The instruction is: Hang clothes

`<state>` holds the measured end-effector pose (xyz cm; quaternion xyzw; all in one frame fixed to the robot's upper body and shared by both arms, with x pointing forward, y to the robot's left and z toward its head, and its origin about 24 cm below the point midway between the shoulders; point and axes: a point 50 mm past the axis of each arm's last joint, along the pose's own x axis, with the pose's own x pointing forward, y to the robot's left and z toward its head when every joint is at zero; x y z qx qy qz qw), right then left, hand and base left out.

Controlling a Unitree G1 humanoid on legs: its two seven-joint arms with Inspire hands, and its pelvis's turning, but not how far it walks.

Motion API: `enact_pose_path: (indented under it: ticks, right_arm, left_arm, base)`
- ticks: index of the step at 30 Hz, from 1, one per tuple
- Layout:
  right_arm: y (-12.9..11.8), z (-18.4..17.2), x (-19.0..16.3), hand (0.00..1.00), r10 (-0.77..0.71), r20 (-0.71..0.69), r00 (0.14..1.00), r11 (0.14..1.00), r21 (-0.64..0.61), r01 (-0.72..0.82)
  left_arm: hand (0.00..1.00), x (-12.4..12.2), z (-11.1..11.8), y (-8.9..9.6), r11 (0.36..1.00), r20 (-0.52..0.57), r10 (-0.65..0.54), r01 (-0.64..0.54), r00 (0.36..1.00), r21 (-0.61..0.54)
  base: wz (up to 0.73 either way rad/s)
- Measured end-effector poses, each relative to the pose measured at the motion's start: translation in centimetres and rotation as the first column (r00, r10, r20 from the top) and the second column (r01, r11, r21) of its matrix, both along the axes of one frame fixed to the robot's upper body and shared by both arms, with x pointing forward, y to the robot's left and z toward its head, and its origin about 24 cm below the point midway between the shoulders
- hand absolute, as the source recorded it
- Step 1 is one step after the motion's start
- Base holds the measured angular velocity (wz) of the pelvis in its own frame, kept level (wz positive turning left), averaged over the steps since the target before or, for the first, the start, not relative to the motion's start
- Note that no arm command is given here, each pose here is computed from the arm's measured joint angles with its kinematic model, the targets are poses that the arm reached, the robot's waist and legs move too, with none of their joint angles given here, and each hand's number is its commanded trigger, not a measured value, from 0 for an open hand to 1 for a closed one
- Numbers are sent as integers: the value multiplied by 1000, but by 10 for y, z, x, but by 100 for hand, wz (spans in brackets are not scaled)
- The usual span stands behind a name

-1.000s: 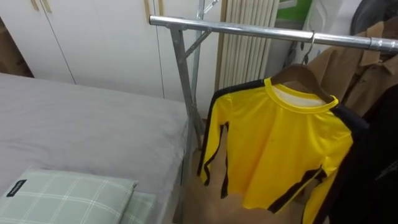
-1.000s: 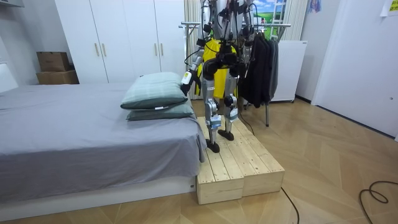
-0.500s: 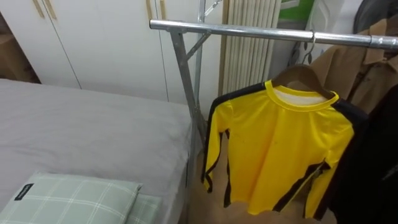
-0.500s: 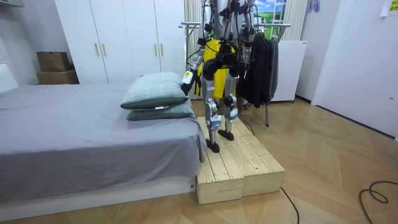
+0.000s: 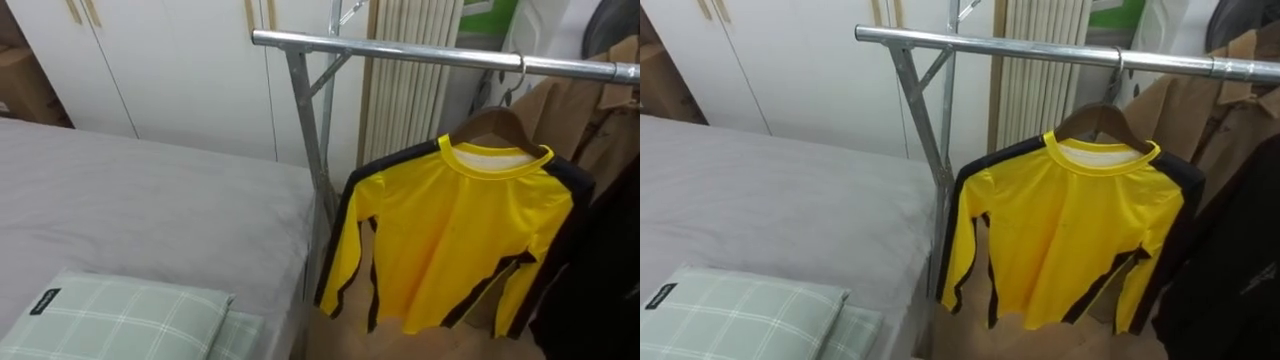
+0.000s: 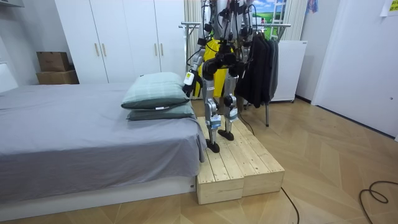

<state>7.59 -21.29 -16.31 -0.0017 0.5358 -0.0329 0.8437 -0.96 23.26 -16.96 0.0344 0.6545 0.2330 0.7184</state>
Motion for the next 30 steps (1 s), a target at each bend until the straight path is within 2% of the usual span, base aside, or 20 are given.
enact_pose_path:
  ticks: [3,11,15,20,25,30]
  right_arm:
    - [4,1,7,0,70,9,997,997,-12,-70]
    - [9,8,37,0,260,55,964,963,-82,-255]
    - [9,9,42,0,265,66,962,962,-83,-260]
    - [0,5,27,0,254,2,967,964,-77,-253]
    - [-12,4,20,0,188,-31,982,977,-94,-190]
    - [-13,4,18,0,165,-32,986,980,-104,-167]
  left_arm:
    - [0,3,0,0,1000,18,17,-16,1000,-7]
    - [0,28,-2,-11,997,102,-61,65,993,-40]
    - [0,31,-2,-15,993,136,-80,91,987,-76]
    - [0,52,2,-15,983,232,-114,144,966,-117]
    - [0,43,3,-6,984,216,-107,135,970,-118]
    - [0,37,4,3,988,199,-97,118,975,-96]
  base:
    - [20]
    - [47]
    - [57]
    - [128]
    - [95]
    - [76]
